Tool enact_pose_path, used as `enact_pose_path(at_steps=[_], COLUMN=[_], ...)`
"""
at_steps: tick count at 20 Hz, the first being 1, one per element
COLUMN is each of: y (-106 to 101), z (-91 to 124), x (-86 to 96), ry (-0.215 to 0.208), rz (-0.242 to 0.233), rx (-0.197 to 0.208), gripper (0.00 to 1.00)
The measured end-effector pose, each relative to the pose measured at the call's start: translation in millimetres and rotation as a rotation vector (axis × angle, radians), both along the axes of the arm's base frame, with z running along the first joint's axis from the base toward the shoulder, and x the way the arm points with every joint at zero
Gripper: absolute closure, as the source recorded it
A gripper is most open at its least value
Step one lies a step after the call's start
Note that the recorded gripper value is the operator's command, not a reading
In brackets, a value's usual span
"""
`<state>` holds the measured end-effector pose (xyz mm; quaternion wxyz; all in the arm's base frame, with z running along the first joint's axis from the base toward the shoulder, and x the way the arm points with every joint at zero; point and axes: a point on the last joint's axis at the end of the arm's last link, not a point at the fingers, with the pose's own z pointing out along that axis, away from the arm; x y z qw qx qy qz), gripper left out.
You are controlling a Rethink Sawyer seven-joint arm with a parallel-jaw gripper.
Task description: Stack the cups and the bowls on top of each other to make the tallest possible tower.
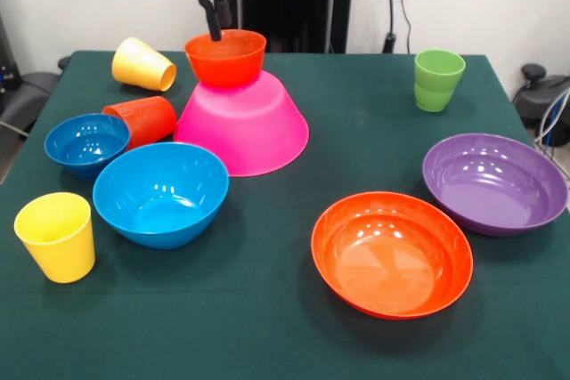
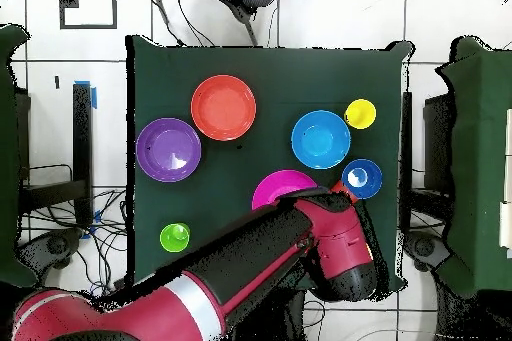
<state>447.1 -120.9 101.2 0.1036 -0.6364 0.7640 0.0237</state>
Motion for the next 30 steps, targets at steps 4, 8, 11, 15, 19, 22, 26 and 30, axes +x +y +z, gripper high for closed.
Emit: enact_pose_path(at_steps=[4,8,11,15,19,22,26,30], y=[-6.1,-7.5,-6.0,0.2,4.2,5.3,2.6,-2.4], z=[-1.8,-6.5,-9.6,-14.7,-19.2,-22.3,-23.2,-23.4], x=[2.2,3.0,4.6,8.8,11.2,13.4,13.9,12.9], ry=[-0.037,-0.058,-0.075,-0.102,-0.115,-0.129,-0.135,-0.137], rz=[0.011,0.035,0.045,0.059,0.055,0.037,0.025,0.017], rx=[0.006,0.015,0.022,0.038,0.045,0.047,0.039,0.032], gripper=[0.00,0.00,0.00,0.00,0.00,0.00,0.00,0.00])
